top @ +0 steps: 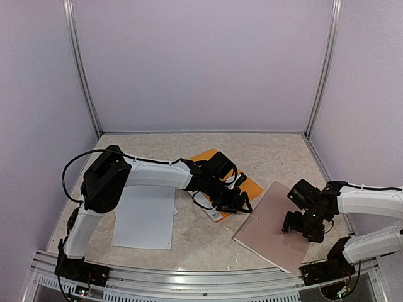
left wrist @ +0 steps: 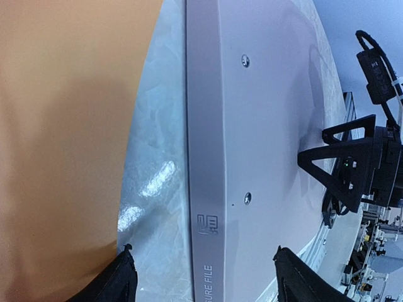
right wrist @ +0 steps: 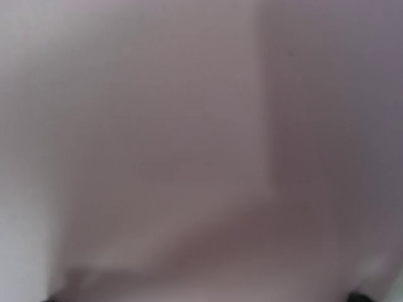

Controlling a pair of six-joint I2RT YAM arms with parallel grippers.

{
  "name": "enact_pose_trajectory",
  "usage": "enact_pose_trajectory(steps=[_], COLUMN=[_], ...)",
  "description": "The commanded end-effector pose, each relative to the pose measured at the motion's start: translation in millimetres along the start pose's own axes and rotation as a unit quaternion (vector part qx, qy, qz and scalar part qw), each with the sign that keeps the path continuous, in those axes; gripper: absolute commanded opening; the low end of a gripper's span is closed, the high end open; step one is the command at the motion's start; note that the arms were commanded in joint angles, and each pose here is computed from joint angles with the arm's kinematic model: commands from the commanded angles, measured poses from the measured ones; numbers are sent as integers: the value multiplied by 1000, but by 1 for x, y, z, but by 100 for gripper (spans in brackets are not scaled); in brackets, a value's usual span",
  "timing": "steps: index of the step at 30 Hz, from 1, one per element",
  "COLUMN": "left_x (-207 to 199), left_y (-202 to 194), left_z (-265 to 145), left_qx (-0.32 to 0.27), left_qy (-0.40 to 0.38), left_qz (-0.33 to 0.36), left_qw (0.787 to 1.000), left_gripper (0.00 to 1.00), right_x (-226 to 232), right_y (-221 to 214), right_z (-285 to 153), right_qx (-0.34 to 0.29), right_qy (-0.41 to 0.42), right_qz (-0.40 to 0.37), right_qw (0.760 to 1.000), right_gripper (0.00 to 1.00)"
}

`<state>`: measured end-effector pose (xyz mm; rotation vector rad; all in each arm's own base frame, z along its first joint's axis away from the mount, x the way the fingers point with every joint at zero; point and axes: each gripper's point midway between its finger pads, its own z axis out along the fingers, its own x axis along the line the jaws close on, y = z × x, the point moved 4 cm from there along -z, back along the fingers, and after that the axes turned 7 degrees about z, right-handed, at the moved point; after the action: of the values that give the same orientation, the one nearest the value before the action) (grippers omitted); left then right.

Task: Put the files into the folder
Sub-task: Move the folder with files to the corner of the board.

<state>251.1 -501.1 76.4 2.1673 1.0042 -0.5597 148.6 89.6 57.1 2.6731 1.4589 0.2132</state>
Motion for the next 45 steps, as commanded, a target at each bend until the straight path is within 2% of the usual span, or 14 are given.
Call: enact_pose_trajectory(steps=[1, 8, 14, 24, 32, 37, 43, 45], left_x=[-7, -1, 10, 17, 15, 13, 15, 16], left_y=[5, 0, -2, -12, -15, -8, 0, 4], left_z=[0, 15, 29, 54, 63, 67, 70, 67], left_qx=[9, 38, 61, 98, 111, 97, 84, 73], left_qy=[-26, -17, 8, -22, -52, -69, -88, -89], left_qz=[-2, -9, -26, -68, -91, -93, -107, -106], left_qw=[1000, 999, 998, 993, 988, 988, 987, 988], left_gripper=[72, 71, 61, 52, 32, 18, 2, 0], right_x=[-6, 18, 46, 62, 60, 61, 72, 74], right_y=[-12, -5, 6, 20, 19, 13, 21, 27], right_z=[12, 30, 48, 55, 65, 70, 58, 51], right_qx=[7, -9, -18, -20, -10, 7, -7, -15], right_qy=[-2, 16, 12, 70, 116, 133, 149, 149], right_qz=[28, -1, -52, -64, -47, -51, -67, -73], right_qw=[1000, 1000, 998, 995, 992, 990, 987, 986], right_gripper=[99, 99, 99, 99, 99, 98, 98, 98])
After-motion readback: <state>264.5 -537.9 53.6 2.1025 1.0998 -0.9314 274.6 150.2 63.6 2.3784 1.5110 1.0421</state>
